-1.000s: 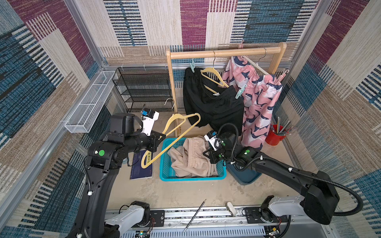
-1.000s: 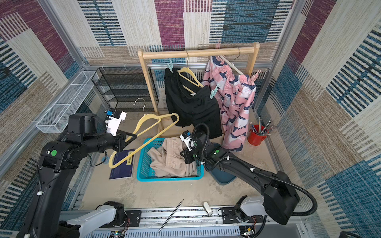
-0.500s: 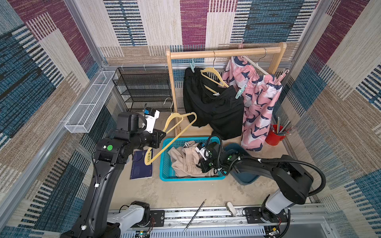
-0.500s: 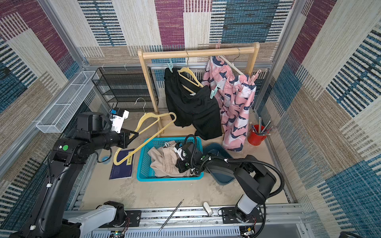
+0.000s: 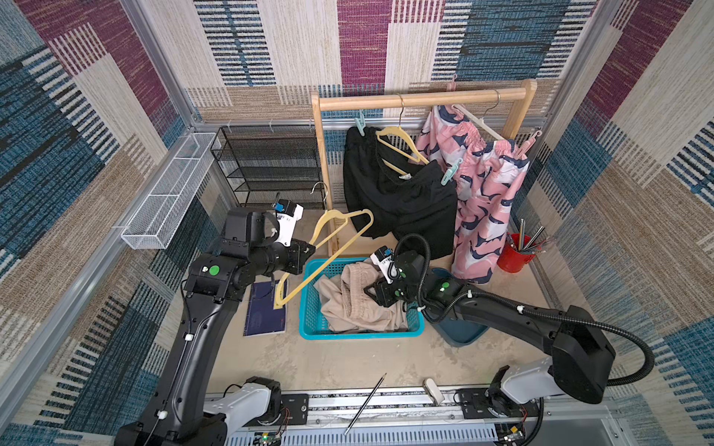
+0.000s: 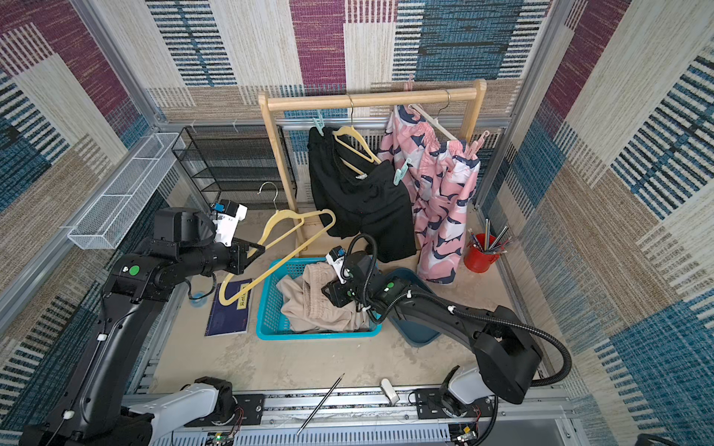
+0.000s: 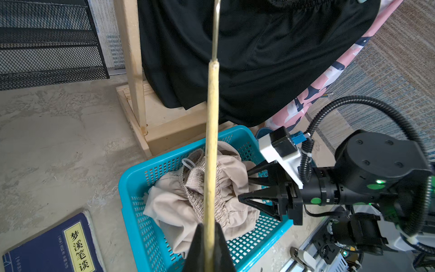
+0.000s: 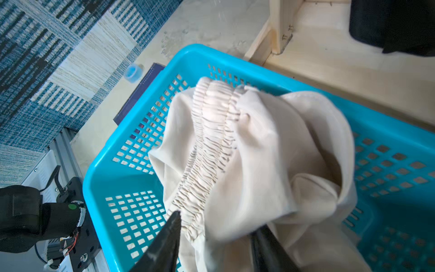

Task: Remove the clothespins securing shorts to the hanger
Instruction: Place the shorts in the basket.

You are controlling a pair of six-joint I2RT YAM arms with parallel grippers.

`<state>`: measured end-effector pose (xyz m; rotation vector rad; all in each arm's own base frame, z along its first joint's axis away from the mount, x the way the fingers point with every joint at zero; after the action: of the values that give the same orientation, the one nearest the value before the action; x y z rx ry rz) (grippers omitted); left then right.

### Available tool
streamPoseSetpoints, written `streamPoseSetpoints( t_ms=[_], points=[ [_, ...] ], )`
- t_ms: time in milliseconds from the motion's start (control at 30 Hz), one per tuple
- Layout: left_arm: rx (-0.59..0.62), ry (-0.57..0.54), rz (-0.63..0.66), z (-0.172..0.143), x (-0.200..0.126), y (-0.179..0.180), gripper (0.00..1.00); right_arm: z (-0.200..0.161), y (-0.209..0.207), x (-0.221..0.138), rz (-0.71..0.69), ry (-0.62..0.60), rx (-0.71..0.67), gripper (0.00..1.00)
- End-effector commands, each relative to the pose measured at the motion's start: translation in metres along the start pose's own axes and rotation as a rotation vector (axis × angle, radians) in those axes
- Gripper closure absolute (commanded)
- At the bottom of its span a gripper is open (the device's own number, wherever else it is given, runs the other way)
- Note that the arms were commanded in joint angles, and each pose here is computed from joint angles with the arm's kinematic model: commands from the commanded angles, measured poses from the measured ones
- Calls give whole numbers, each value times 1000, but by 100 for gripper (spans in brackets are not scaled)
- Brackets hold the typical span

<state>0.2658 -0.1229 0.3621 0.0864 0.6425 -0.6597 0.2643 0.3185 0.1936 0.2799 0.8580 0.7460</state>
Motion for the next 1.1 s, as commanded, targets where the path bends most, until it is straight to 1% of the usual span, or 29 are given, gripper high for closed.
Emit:
streamPoseSetpoints(
  t_ms=[0, 167, 300, 400, 500, 633, 767, 867, 967, 1067],
  points=[
    [-7, -37, -21, 8, 1, -2, 100, 21, 3, -5, -16, -69, -33, 50],
    [-1, -48, -8, 8, -3, -2, 100, 41, -2, 7, -32, -128, -73, 49],
    [-5, -52, 1, 6, -6, -2, 100, 42, -9, 28, -9, -122, -71, 49],
    [-6, -48, 8, 4, -8, -1, 100, 32, -8, 45, 38, -80, -72, 49],
    [-5, -49, 15, 3, -10, 0, 100, 13, -9, 59, 87, -18, -49, 50],
    [-10, -43, 8, 2, -7, 0, 100, -12, -17, 68, 109, 44, -4, 51],
    [-16, -46, -9, 3, -2, 0, 100, -31, -26, 65, 89, 81, 18, 51],
    [-21, -46, -28, 4, 2, -1, 100, -39, -34, 59, 47, 103, 24, 50],
    [-23, -40, -38, 4, 5, -1, 100, -36, -35, 42, 7, 85, 24, 45],
    [-21, -42, -46, 4, 6, -2, 100, -27, -34, 21, -41, 74, 15, 37]
  ],
)
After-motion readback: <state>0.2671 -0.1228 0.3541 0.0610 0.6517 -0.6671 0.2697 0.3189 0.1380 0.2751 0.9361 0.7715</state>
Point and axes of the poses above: each gripper's point midway between its finger pads, its own x axis out along the fingers, its own y axis along the line the jaws close on, z = x × y, the point moved 2 cm from there along -x, back along the fingers, and after that the axes turned 13 degrees about x, right-handed, at the moved point
